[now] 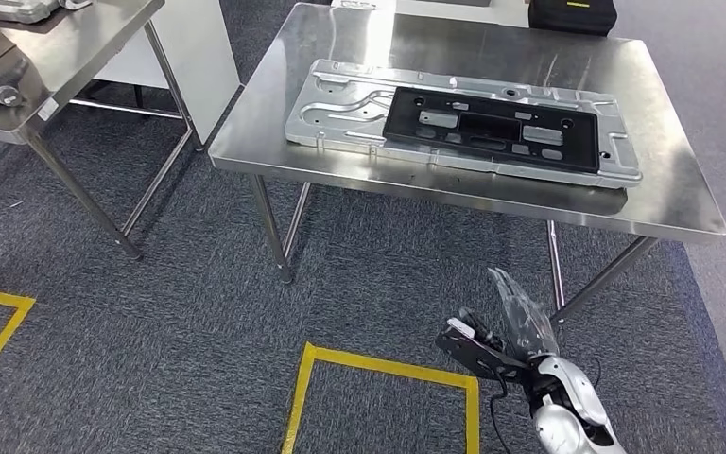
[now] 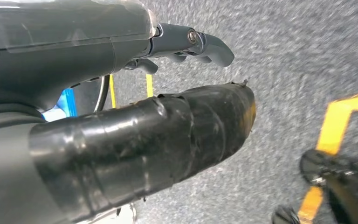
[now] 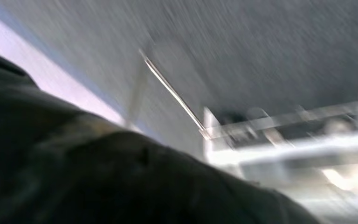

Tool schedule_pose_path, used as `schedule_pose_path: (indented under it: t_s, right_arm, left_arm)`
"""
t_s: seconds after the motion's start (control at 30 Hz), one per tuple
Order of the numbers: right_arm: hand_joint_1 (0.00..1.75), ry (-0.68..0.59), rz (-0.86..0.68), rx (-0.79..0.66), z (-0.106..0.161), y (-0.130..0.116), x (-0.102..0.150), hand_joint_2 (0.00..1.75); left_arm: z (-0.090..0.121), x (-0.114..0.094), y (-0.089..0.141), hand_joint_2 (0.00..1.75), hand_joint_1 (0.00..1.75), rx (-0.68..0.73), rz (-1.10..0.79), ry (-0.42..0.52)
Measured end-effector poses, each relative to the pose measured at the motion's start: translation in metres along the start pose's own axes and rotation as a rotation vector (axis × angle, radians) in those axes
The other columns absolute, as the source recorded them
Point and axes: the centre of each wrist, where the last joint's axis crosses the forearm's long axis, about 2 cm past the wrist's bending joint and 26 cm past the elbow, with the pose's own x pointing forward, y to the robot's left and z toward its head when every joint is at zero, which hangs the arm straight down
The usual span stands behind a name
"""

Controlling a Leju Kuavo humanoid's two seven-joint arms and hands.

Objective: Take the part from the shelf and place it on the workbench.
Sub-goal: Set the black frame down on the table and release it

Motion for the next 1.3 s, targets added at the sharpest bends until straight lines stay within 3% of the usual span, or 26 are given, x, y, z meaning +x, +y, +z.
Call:
schedule_pose_path:
  t_s: [0.23, 0.43, 0.7, 0.93, 1.17, 1.3]
  right_arm:
    - [0.00, 0.339, -0.254, 0.021, 0.060, 0.062, -0.046, 0.00]
    - [0.00, 0.588, -0.394, 0.099, 0.111, 0.105, -0.065, 0.00]
    - [0.00, 0.774, -0.470, 0.161, 0.145, 0.138, -0.082, 0.00]
    - [0.00, 0.921, -0.594, 0.252, 0.193, 0.171, -0.104, 0.00]
    - [0.00, 1.009, -0.643, 0.273, 0.199, 0.181, -0.108, 0.00]
    - [0.00, 1.125, -0.759, 0.296, 0.202, 0.191, -0.101, 0.00]
  left_arm:
    - [0.000, -0.005, -0.008, 0.00, 0.00, 0.017, -0.008, 0.012]
    - [0.000, -0.008, -0.009, 0.00, 0.00, 0.025, -0.010, 0.026]
    - [0.000, -0.003, -0.009, 0.00, 0.00, 0.034, -0.014, 0.020]
    - [0.000, -0.003, -0.012, 0.00, 0.00, 0.028, -0.020, 0.019]
    - [0.000, -0.001, -0.016, 0.00, 0.00, 0.021, -0.023, 0.013]
    - [0.000, -0.002, -0.016, 0.00, 0.00, 0.021, -0.025, 0.016]
